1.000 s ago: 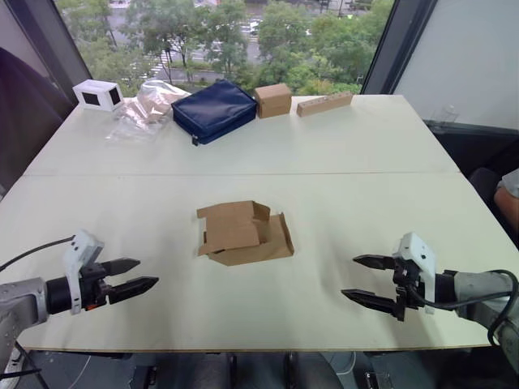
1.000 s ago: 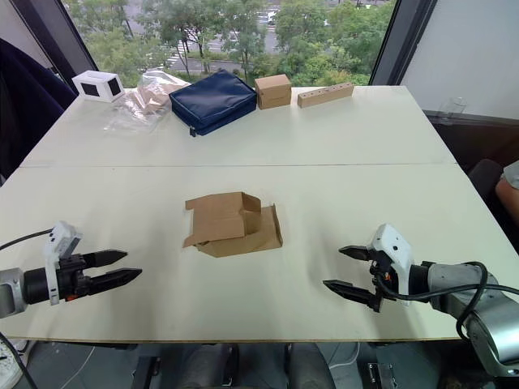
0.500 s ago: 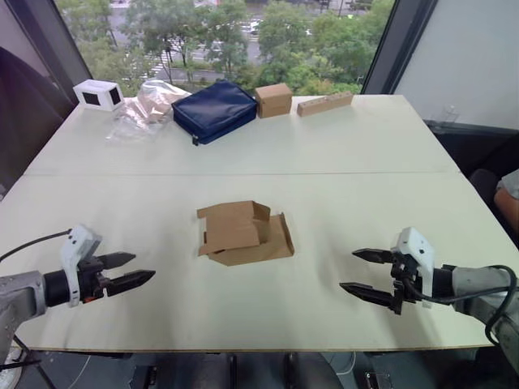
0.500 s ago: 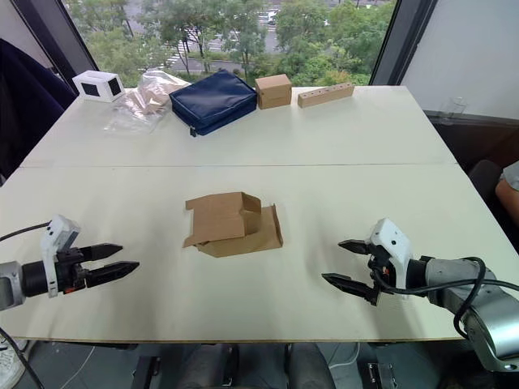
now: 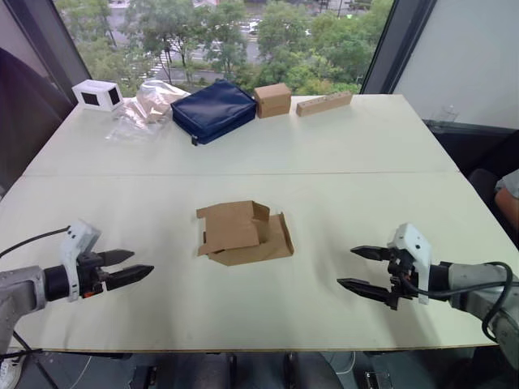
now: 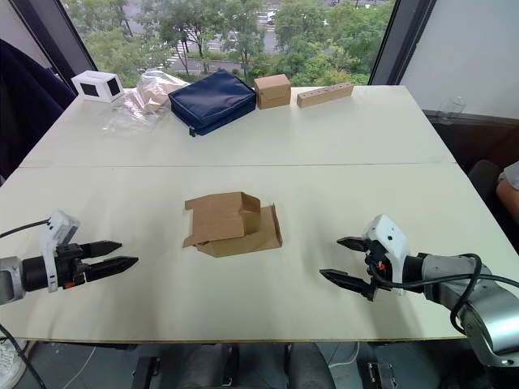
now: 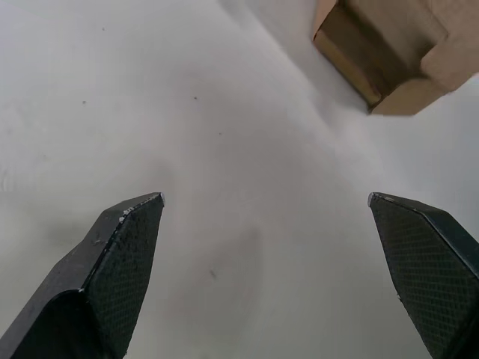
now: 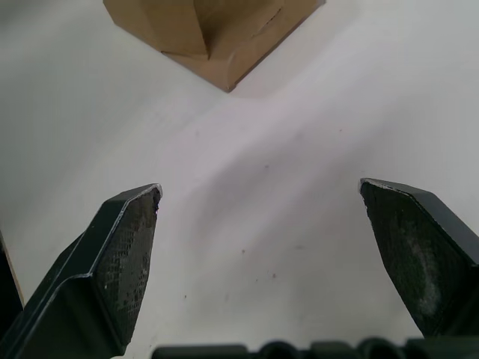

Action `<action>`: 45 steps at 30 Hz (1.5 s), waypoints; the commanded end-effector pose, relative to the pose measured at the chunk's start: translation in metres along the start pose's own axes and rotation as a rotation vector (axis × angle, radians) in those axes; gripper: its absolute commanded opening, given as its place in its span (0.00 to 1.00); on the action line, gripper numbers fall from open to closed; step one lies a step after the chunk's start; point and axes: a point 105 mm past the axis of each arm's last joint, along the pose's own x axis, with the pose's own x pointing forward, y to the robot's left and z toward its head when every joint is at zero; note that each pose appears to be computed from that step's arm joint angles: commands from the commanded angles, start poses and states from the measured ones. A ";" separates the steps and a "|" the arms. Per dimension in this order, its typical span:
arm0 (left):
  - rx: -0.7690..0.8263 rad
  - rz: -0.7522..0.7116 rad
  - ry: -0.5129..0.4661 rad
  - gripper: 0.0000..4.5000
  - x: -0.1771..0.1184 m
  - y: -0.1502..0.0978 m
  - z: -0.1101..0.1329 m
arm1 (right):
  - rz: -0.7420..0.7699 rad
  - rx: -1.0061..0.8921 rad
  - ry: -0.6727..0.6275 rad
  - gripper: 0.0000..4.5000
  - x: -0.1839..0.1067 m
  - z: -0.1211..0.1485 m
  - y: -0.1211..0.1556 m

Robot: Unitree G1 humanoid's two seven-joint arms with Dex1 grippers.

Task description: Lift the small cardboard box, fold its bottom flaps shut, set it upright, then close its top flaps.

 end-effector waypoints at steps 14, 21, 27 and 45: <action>-0.472 -0.357 -0.112 1.00 0.047 -0.030 0.034 | 0.119 -0.258 -0.053 0.99 0.018 0.062 0.069; -0.527 -0.427 -0.097 1.00 0.091 -0.042 0.040 | 0.068 -0.295 -0.058 0.99 0.028 0.064 0.078; -0.542 -0.480 -0.063 1.00 0.110 -0.051 0.043 | 0.060 -0.242 -0.132 0.99 0.028 0.077 0.086; -0.525 -0.600 -0.038 0.86 0.137 -0.075 0.053 | 0.025 -0.130 -0.142 1.00 0.024 0.068 0.091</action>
